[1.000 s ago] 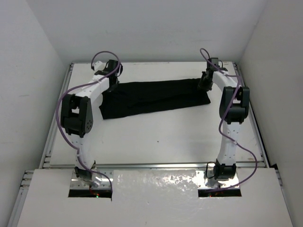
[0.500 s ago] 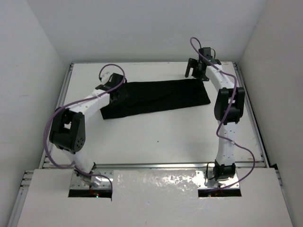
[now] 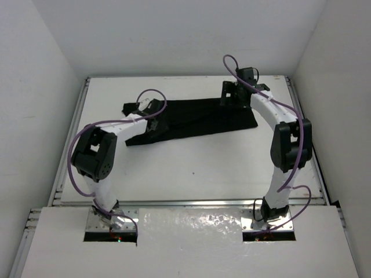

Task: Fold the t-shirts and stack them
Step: Fold the other side of the tshirt into a rectangle

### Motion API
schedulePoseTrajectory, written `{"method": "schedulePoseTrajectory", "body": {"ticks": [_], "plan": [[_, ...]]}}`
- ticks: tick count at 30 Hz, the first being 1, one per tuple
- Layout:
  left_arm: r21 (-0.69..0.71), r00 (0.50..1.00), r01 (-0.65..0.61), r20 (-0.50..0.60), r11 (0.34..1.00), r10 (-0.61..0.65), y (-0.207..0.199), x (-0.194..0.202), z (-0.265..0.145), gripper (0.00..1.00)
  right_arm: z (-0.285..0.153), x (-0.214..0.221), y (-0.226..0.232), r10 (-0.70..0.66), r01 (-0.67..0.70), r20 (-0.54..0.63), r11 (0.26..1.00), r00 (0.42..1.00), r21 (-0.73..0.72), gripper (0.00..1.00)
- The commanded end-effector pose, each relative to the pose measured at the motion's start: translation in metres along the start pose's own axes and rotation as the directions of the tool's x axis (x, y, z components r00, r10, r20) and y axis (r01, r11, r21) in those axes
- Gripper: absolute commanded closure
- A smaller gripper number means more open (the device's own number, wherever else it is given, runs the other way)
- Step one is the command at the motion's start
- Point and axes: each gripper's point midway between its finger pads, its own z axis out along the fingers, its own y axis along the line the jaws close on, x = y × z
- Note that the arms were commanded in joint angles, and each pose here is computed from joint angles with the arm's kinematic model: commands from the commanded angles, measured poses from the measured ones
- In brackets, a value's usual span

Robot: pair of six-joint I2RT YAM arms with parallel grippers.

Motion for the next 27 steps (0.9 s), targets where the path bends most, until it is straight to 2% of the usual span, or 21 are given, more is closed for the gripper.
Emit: {"method": "schedulePoseTrajectory", "body": {"ticks": [1,7,13,15,16,19,22,27], "plan": [[0.083,0.997,0.022,0.073,0.996,-0.028,-0.033,-0.031,0.002,0.53,-0.009,-0.002,0.011,-0.004,0.006,0.042,0.999,0.999,-0.054,0.01],[0.07,0.994,-0.012,0.112,0.997,0.005,-0.041,-0.046,0.022,0.53,-0.024,0.023,0.018,0.009,-0.005,0.033,0.992,0.999,-0.122,0.01],[0.043,0.996,-0.016,0.084,0.999,0.012,-0.03,-0.039,0.032,0.62,-0.035,0.026,0.02,0.005,0.002,0.046,0.991,0.999,-0.135,0.01],[0.041,0.997,-0.017,0.078,0.999,0.014,-0.027,-0.035,0.034,0.72,-0.037,0.024,0.02,0.006,0.002,0.057,0.991,0.998,-0.137,0.01],[0.041,0.997,-0.016,0.08,0.999,0.012,-0.026,-0.036,0.034,0.86,-0.038,0.024,0.021,0.005,0.003,0.056,0.99,0.998,-0.138,0.01],[0.033,0.995,-0.023,0.1,0.999,0.02,-0.025,-0.041,0.035,1.0,-0.04,0.024,0.021,0.003,0.004,0.056,0.99,0.998,-0.139,0.01],[0.053,0.987,-0.061,0.152,0.997,0.053,-0.034,-0.058,0.032,1.0,-0.04,0.024,0.021,-0.001,0.009,0.057,0.99,0.998,-0.139,0.01],[-0.003,0.964,-0.129,0.232,0.992,0.127,-0.04,-0.092,0.028,1.0,-0.038,0.027,0.021,-0.006,0.013,0.05,0.991,0.999,-0.136,0.01]]}}
